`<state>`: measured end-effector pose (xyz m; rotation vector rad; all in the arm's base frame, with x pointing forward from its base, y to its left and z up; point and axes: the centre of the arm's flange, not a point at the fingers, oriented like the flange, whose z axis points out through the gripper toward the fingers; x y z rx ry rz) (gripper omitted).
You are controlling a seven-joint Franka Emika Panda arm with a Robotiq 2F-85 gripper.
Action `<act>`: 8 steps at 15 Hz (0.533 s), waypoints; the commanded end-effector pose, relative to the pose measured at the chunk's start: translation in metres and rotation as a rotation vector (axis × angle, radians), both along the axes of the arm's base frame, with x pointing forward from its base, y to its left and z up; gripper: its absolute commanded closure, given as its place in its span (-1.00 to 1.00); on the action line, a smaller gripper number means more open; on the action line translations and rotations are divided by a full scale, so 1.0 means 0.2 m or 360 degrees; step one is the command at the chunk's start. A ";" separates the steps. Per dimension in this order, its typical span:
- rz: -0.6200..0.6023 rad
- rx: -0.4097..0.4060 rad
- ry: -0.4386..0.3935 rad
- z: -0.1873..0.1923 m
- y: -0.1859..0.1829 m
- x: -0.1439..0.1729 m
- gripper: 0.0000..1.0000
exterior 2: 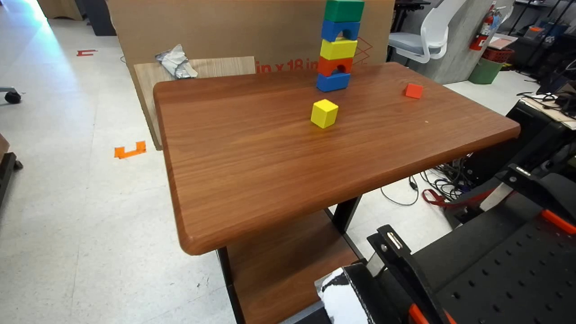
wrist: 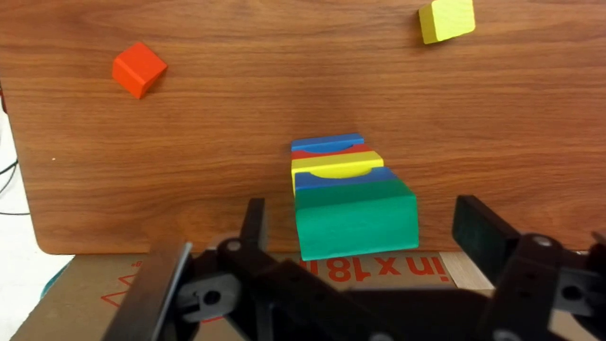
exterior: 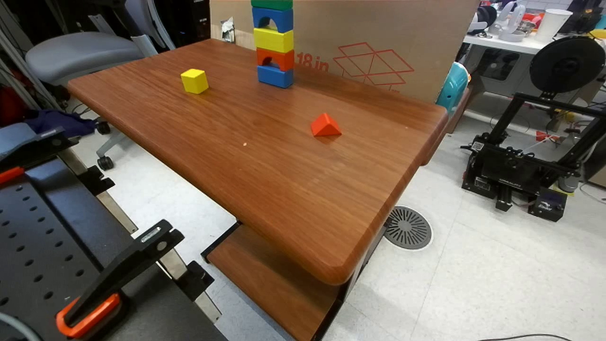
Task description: Remove the topmost green block
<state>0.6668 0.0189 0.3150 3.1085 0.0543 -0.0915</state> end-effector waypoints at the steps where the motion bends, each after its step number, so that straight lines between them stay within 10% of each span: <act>1: -0.0015 -0.0040 0.0045 -0.02 0.02 0.08 -1.00; 6: 0.0002 -0.0071 0.0067 -0.06 0.03 0.10 -1.00; 7: 0.0011 -0.0075 0.0076 -0.06 0.03 0.10 -0.50; 8: 0.0021 -0.0079 0.0080 -0.06 0.04 0.10 -0.47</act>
